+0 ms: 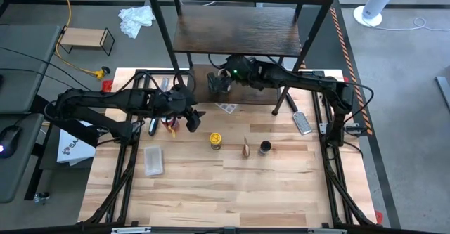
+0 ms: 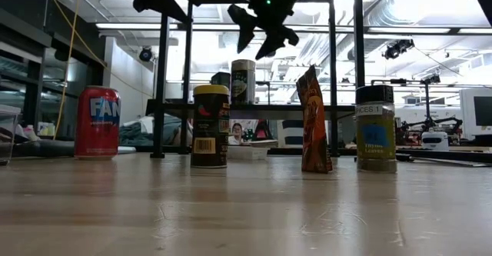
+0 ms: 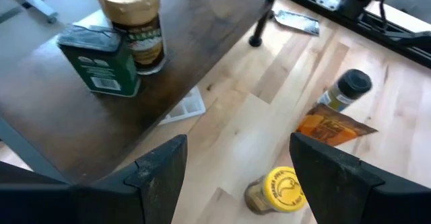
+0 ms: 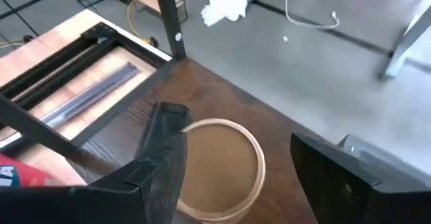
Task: Shelf spices
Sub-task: Remove the brown seasoning bottle from the bottom shelf
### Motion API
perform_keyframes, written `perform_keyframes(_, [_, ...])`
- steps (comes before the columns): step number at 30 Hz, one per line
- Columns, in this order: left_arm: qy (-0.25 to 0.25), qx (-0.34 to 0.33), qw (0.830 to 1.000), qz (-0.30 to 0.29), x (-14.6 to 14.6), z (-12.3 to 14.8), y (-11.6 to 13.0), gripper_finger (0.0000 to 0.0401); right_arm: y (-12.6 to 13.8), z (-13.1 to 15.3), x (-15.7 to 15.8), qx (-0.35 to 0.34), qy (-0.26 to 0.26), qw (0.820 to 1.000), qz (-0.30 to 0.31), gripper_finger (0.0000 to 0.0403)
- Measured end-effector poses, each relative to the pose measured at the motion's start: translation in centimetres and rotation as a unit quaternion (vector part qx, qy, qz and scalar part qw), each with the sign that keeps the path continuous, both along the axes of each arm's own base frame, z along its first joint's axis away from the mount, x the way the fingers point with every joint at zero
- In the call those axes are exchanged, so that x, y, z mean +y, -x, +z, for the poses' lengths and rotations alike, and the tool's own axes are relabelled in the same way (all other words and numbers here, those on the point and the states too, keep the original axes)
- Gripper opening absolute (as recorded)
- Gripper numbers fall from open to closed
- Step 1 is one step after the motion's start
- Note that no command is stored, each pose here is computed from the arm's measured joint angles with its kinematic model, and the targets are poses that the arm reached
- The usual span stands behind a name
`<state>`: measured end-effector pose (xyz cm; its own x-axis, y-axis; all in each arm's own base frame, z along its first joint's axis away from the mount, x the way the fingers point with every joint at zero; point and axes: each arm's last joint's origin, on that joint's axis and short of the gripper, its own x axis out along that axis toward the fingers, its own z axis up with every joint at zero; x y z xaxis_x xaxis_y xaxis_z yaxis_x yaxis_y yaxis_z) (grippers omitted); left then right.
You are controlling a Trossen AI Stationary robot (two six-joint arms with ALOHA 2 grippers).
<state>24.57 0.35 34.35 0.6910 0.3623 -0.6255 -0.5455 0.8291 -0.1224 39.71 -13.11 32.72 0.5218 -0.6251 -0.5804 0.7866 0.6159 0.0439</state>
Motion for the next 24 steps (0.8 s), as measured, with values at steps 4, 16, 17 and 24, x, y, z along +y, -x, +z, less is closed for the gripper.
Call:
perform_keyframes(4, [0.011,-0.002,1.0,-0.002,-0.1,0.0,0.0,0.0257,0.0,0.0,-0.5,-0.022,-0.027,0.999,0.003,0.026])
perform_keyframes(16, [0.02,-0.004,1.0,-0.004,-0.1,0.0,0.0,0.0257,-0.8,0.9,-0.5,-0.055,0.007,0.997,0.051,0.026])
perform_keyframes(17, [0.02,-0.004,1.0,-0.004,-0.1,0.0,0.0,0.0257,-0.8,1.0,-0.5,-0.058,0.009,0.997,0.052,0.026])
perform_keyframes(24, [0.021,-0.003,1.0,-0.006,-0.1,0.0,0.0,0.0257,-1.3,1.1,0.7,-0.041,0.018,0.987,0.153,0.0266])
